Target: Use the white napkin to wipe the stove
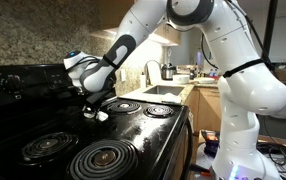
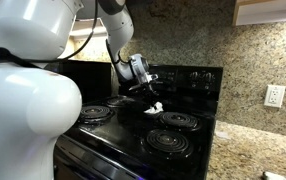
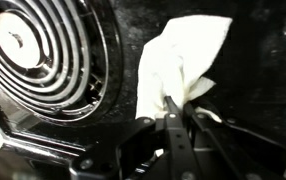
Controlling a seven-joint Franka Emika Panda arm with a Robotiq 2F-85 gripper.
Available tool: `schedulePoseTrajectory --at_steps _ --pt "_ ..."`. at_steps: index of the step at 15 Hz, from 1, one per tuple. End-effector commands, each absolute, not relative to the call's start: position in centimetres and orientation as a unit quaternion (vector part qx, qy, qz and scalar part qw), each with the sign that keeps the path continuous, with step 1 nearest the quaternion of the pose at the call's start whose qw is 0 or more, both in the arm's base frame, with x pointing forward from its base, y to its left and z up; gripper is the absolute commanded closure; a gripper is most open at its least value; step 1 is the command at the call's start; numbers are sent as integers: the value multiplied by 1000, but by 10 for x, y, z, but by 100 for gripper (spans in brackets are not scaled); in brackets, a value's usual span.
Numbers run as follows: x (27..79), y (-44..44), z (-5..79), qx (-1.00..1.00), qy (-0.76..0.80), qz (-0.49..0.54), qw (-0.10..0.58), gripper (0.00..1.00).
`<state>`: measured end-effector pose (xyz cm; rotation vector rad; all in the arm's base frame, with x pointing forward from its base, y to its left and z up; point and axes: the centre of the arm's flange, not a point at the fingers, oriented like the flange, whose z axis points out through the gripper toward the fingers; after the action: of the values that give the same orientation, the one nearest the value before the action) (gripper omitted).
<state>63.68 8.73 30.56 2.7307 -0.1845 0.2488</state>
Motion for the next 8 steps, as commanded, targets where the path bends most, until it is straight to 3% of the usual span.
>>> schedulePoseTrajectory --at_steps 1,8 --pt "637 42 284 964 -110 60 234 92" --pt "640 15 292 957 -151 53 242 92"
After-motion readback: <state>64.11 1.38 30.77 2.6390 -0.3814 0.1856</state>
